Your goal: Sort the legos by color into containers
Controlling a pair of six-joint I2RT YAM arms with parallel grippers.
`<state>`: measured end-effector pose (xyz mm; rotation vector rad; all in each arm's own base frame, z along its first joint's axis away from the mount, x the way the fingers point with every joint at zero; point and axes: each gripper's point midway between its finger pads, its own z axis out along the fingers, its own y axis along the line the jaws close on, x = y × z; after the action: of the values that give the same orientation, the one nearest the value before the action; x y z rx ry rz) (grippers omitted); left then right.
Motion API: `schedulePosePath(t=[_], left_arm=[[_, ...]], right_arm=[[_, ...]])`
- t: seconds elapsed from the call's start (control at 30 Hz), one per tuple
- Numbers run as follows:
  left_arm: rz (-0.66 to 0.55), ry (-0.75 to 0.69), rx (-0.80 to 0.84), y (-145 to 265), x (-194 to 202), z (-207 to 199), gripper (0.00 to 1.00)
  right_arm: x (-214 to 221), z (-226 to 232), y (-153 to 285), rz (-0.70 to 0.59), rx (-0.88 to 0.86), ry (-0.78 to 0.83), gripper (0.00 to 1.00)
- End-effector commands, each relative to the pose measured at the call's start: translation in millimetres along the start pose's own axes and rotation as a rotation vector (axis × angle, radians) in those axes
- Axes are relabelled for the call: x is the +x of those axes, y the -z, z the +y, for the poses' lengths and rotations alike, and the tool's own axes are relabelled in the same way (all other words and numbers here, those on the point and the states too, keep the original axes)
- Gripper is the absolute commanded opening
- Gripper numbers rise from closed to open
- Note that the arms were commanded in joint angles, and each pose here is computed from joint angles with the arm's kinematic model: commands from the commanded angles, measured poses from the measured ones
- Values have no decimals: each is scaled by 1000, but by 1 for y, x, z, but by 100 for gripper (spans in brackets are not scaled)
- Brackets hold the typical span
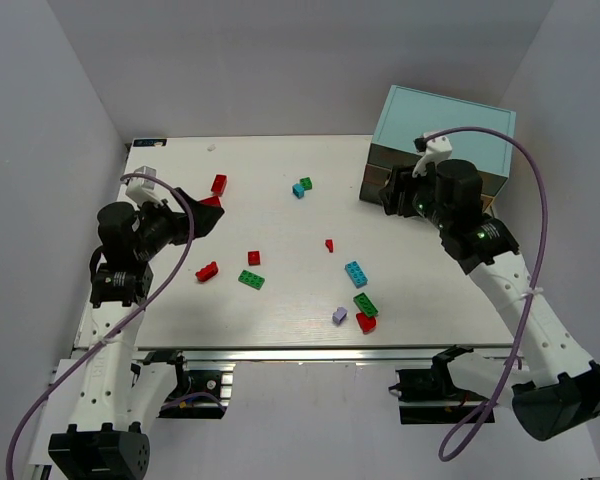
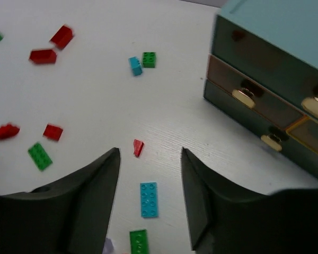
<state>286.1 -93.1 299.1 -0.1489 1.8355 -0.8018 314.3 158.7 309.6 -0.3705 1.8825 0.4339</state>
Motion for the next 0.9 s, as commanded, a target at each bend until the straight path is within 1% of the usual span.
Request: schedulePosePath(t=[0.0,0.03,0.07,0.1,0.17,0.2,0.23,0.27,0.3,0.33,0.37,0.57,0.73,0.87], left_arm=[[-14,-1,52,1,0,-9,98],[-12,-1,55,1,0,-9,98],[-5,0,54,-1,2,-8,98],[2,-1,64,-2,4,-10,98],[5,-1,60,-4,6,-7,98],[4,-3,59,-5,7,-6,98],[3,-3,58,-5,7,-6,98],[2,-2,53,-5,7,-5,98],[3,3,49,-5,8,-3,98],[3,3,49,-5,9,-3,98],[6,6,47,-5,11,-2,98],[5,6,37,-4,12,0,98],[8,8,35,-6,12,2,98],[7,10,36,-8,11,2,98]], right_arm=[[5,-52,2,11,342,-214,61],[11,-66,-1,23,408,-227,65],[15,-74,-2,30,458,-247,72],[10,-88,1,10,533,-276,76],[18,-101,-5,32,592,-350,84],[14,-107,-6,27,610,-378,86],[20,-110,-15,48,625,-430,87],[26,-123,-11,73,668,-474,89],[28,-128,-18,88,684,-536,89],[28,-129,-22,94,686,-537,89],[30,-141,-21,89,709,-600,89],[35,-175,-40,79,740,-761,88],[37,-194,-52,69,762,-824,80],[28,-198,-66,56,709,-850,78]])
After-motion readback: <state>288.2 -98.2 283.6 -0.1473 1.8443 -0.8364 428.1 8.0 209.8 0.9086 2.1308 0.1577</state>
